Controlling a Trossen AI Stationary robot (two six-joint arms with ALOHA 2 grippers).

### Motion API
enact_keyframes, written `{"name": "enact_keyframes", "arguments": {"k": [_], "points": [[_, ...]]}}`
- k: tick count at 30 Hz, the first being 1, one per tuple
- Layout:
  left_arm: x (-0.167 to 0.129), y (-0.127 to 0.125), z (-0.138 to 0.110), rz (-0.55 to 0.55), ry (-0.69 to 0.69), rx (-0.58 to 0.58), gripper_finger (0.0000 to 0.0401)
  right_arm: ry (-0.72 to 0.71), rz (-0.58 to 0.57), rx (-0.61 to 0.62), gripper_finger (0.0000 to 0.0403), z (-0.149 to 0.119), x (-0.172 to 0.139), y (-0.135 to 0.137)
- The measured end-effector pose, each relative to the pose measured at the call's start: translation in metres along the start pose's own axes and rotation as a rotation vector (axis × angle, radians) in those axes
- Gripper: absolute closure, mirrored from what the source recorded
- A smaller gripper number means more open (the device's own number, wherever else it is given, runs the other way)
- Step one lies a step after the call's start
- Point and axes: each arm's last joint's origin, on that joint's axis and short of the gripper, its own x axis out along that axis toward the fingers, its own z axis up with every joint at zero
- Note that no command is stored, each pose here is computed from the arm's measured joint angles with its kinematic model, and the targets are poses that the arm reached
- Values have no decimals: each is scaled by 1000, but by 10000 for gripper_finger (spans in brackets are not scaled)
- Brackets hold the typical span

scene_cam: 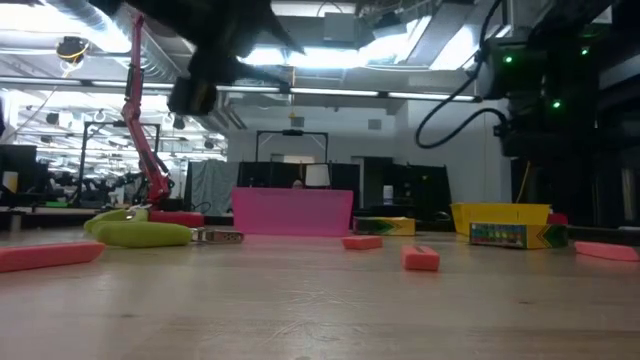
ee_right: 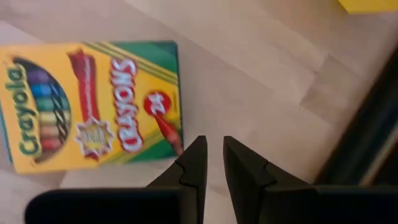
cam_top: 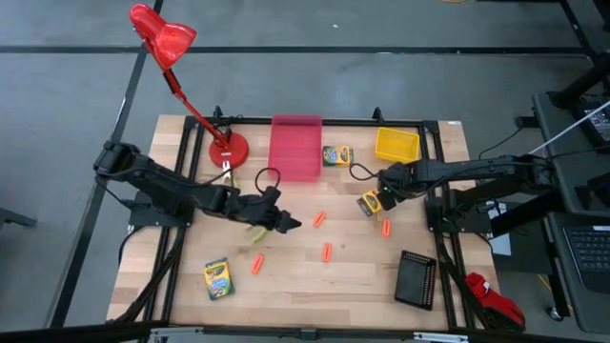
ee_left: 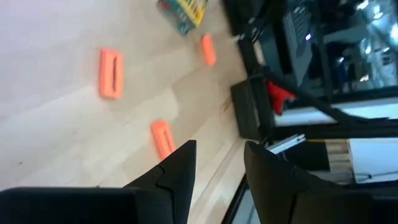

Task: Pick & Place School Supplies
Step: Put the yellow crayon box into the red bin

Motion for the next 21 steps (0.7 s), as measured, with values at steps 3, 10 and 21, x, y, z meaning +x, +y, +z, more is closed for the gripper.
{"name": "enact_keyframes", "arguments": {"k": [3,10,21], "points": [[13,5,4,-19,49,-26,268,-16,17,16,346,4,4,-1],[39,12,5,-90,68,-66,278,-46,22,9,346,10,14,-6],[52,25,14,-67,81,-70,309,-23,234,22,346,10,23,5]]}}
